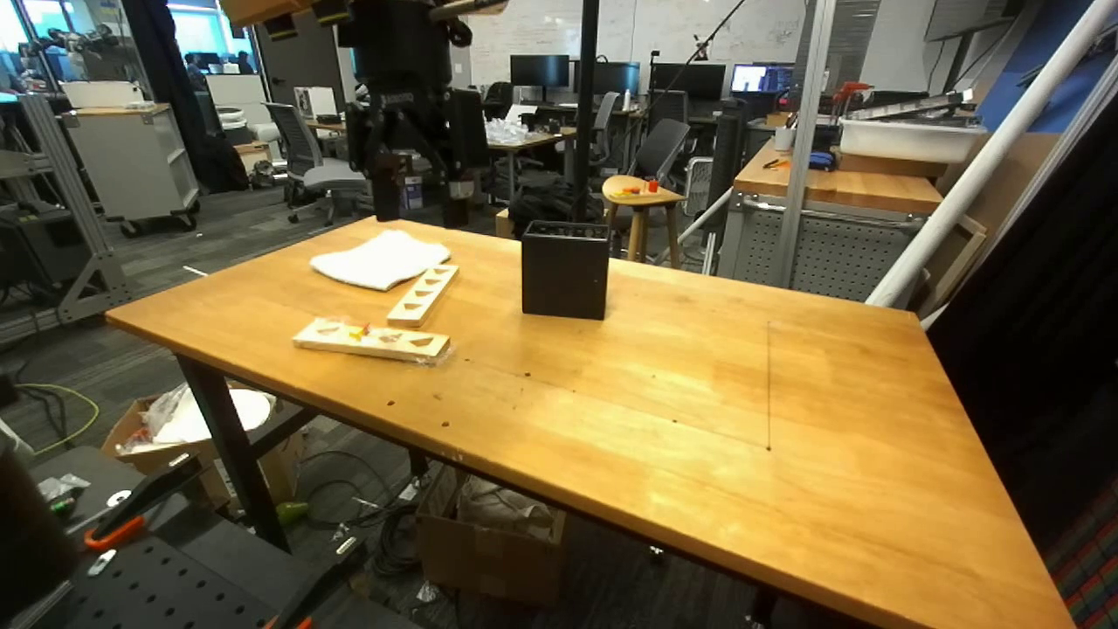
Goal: Put the cloth in the box
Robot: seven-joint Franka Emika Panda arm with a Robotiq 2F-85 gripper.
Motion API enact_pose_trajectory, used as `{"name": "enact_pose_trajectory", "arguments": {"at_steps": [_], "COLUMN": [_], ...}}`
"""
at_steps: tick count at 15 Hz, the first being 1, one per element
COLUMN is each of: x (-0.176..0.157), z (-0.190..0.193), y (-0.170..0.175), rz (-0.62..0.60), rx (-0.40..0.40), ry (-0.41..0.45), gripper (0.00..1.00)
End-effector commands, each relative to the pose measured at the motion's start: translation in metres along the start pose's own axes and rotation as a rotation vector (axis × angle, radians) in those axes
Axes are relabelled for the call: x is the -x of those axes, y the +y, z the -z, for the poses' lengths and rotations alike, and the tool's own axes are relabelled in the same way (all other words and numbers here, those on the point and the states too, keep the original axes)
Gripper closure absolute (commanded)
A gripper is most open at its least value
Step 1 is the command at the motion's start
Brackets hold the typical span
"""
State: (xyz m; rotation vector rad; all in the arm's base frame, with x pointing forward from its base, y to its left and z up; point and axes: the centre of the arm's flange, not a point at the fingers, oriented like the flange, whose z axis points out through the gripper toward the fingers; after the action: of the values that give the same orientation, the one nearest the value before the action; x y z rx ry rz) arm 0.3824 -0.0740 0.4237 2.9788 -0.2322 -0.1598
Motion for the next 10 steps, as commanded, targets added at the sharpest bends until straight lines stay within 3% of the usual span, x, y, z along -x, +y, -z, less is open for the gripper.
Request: {"name": "enact_pose_trajectory", "arguments": {"at_steps": [1, 10], "x": [-0.05, -0.144], "z": [0.026, 0.064], "y": [-0.049, -0.169], "rz": [0.019, 0.113], "rx": [0.061, 0.096], "ry": [0.051, 0.23], "gripper": [0.0, 0.0]}}
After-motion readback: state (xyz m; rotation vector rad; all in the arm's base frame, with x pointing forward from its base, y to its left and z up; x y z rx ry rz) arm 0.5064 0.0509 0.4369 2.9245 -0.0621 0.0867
